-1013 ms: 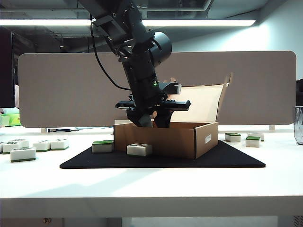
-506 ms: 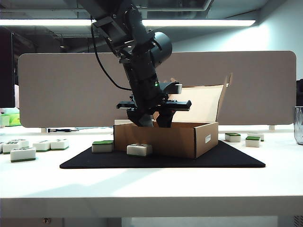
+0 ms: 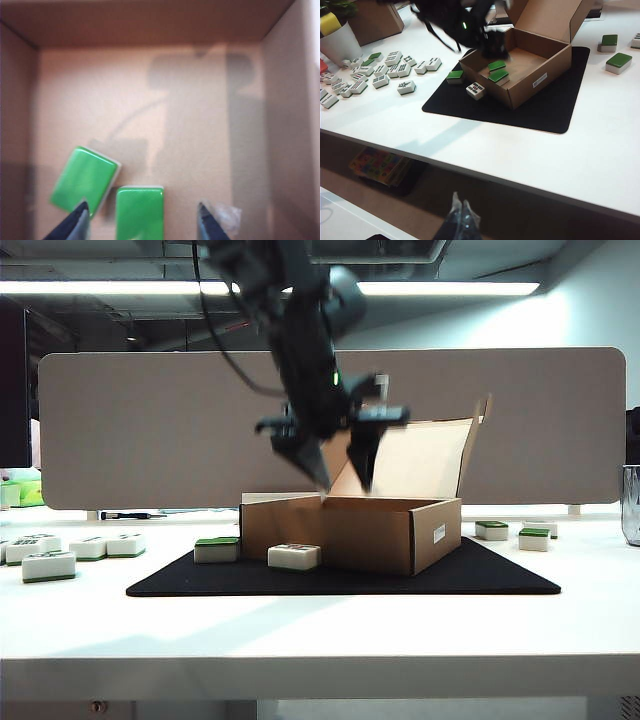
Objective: Pick up four mahjong tiles and put them into the paper box.
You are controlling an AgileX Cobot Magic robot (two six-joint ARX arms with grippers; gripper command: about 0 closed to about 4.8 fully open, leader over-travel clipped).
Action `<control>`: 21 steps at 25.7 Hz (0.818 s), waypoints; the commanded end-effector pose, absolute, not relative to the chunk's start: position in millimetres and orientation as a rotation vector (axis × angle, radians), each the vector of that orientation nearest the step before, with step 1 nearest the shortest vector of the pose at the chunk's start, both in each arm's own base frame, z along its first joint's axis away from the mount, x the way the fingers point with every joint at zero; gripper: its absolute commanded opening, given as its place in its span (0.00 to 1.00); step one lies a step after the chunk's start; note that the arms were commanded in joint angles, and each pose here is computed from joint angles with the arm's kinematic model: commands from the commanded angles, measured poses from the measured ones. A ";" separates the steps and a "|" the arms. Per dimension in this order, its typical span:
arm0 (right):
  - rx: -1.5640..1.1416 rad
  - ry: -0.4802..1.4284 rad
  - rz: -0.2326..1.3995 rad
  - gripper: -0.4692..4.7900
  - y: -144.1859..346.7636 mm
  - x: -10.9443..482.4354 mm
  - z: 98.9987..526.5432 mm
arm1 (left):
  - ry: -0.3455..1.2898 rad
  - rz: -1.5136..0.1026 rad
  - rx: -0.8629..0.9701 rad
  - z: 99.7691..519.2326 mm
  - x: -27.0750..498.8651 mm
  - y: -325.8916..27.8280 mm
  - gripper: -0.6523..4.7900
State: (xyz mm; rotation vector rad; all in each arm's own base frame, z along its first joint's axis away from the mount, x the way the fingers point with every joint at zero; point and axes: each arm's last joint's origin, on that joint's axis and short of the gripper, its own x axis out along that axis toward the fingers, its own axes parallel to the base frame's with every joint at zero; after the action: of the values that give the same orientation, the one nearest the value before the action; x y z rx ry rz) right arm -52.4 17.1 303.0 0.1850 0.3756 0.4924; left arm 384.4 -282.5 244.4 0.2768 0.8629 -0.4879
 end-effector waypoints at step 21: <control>0.174 0.345 0.496 0.09 17.2 -54.5 304.0 | 1.256 -0.426 0.427 217.0 366.5 -269.3 0.81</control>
State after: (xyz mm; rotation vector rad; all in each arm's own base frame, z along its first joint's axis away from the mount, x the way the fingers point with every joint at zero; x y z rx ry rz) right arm -52.3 17.1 302.9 0.1850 0.3760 0.4927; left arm 364.8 -267.9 217.2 0.4311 1.2727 -0.4242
